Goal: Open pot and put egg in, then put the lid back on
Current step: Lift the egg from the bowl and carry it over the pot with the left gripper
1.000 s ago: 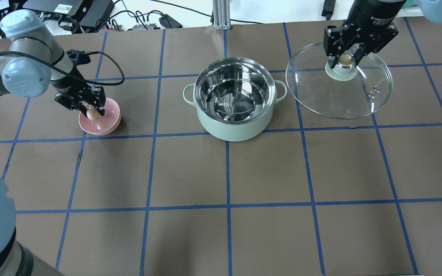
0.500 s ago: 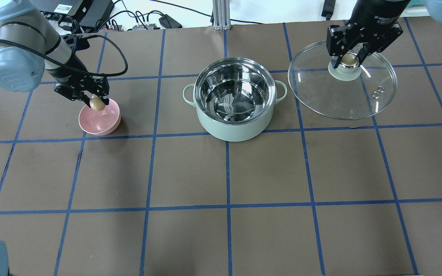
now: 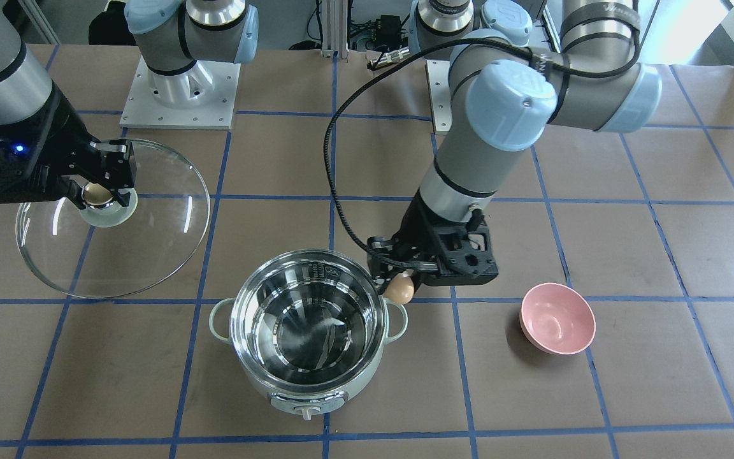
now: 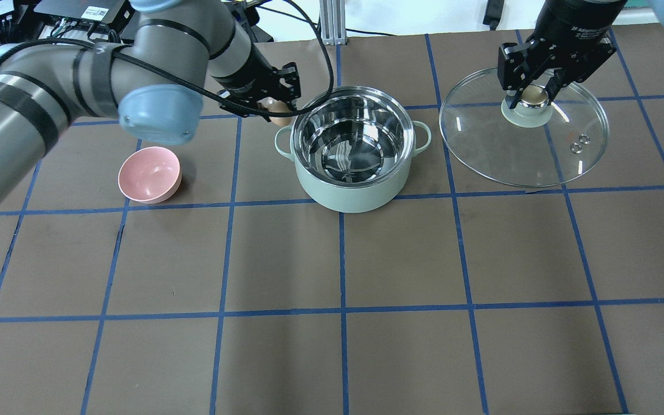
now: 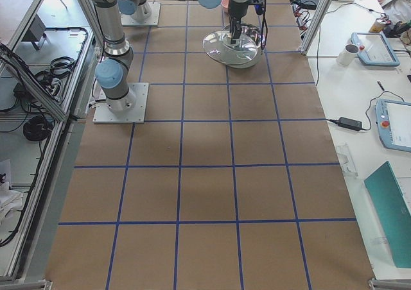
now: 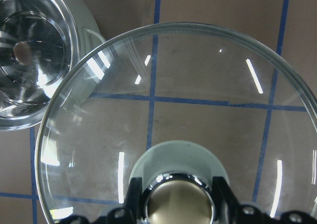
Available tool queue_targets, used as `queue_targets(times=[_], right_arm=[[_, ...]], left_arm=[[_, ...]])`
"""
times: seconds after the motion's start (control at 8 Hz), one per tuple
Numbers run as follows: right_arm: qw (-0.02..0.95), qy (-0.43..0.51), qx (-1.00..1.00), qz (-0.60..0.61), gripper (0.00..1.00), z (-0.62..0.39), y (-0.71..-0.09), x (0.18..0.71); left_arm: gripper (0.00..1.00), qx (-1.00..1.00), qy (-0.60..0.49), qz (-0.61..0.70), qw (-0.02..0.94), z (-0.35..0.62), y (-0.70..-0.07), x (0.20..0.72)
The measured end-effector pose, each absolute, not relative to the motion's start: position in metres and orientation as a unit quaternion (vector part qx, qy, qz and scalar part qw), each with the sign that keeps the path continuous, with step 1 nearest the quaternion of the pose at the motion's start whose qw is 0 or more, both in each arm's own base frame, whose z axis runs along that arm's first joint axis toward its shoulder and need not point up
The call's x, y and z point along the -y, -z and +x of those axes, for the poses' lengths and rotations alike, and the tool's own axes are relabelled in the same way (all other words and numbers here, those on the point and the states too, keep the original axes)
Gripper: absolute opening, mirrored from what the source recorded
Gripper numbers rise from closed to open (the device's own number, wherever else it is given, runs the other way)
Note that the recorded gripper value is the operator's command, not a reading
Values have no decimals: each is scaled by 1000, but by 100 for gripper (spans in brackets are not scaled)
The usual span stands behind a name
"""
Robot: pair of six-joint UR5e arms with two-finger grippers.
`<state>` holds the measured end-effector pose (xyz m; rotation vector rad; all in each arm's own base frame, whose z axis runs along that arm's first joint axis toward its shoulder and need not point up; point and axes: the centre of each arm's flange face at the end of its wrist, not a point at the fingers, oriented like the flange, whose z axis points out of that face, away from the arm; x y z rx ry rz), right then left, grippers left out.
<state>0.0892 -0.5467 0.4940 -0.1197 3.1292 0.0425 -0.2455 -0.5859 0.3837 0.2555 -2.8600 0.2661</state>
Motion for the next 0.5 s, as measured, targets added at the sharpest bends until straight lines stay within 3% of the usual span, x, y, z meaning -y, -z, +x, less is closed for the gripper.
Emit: queue_targets(times=[0.5], right_arm=[[7,-19,-998,-52,0,90,-491,545]], left_arm=[[21,977,-126,73,156,-339,-313,609]])
